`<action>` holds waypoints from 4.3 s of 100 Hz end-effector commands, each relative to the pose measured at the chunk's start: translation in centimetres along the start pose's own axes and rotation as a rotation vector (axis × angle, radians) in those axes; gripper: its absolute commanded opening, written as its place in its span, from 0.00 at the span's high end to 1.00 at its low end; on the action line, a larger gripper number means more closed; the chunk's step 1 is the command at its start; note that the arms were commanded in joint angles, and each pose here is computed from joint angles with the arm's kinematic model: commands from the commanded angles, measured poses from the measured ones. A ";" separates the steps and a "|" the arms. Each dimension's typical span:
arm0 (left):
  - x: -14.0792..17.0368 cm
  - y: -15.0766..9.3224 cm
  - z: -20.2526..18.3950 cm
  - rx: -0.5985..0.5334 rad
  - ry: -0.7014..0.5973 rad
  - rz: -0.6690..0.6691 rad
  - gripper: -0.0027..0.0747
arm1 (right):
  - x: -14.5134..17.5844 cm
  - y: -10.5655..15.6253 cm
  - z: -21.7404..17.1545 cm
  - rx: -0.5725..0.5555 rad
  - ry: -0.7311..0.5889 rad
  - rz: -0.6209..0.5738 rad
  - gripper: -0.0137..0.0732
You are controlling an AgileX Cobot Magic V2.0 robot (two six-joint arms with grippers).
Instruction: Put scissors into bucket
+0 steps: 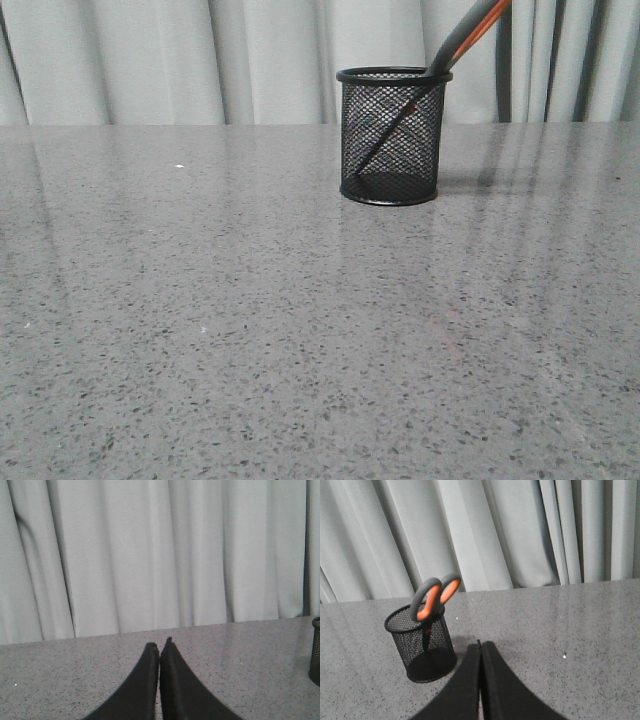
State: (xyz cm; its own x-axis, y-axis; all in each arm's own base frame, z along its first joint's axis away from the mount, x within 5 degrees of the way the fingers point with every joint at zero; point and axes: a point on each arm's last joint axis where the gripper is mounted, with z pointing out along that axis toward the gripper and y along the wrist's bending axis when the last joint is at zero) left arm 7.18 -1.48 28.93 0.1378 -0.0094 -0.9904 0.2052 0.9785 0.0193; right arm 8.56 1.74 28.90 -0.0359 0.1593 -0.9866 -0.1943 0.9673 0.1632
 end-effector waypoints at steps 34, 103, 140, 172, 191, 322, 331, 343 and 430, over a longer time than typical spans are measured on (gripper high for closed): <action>-1.3 0.4 0.0 -0.047 -0.074 -0.030 0.99 | -0.9 -0.2 0.0 0.023 -0.081 -0.011 0.92; -1.2 0.4 0.0 -0.045 -0.069 -0.030 0.99 | -0.9 -0.2 0.0 0.023 -0.081 -0.011 0.92; -0.7 0.1 0.0 -0.020 -0.071 0.104 0.99 | -0.9 -0.2 0.0 0.023 -0.081 -0.011 0.92; 3.6 0.5 -1.7 -0.093 0.015 0.060 0.99 | -0.9 -0.2 0.0 0.023 -0.081 -0.011 0.92; 5.8 0.8 -2.7 -0.166 0.002 0.077 0.99 | -0.9 -0.2 0.0 0.023 -0.081 -0.011 0.92; 8.2 0.7 -3.0 -0.170 0.067 0.015 0.99 | -0.9 -0.2 0.0 0.023 -0.083 -0.011 0.92; 8.2 0.7 -3.0 -0.170 0.067 0.015 0.99 | -0.9 -0.2 0.0 0.023 -0.083 -0.019 0.92; 8.2 0.7 -3.0 -0.170 0.067 0.015 0.99 | 0.0 -0.1 0.0 0.013 -0.004 -0.140 0.92; 8.2 0.7 -3.0 -0.170 0.069 0.015 0.99 | 9.2 -2.5 -3.3 0.176 0.023 -0.228 0.92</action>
State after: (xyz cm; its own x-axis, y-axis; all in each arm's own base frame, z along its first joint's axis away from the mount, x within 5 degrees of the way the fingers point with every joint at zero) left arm 5.60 -0.31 20.54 -0.0013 0.0354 -0.9994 0.0482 0.9982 0.0353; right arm 5.58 0.25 19.26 -0.1046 -0.0442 -0.9935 -0.0431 0.9983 -0.0399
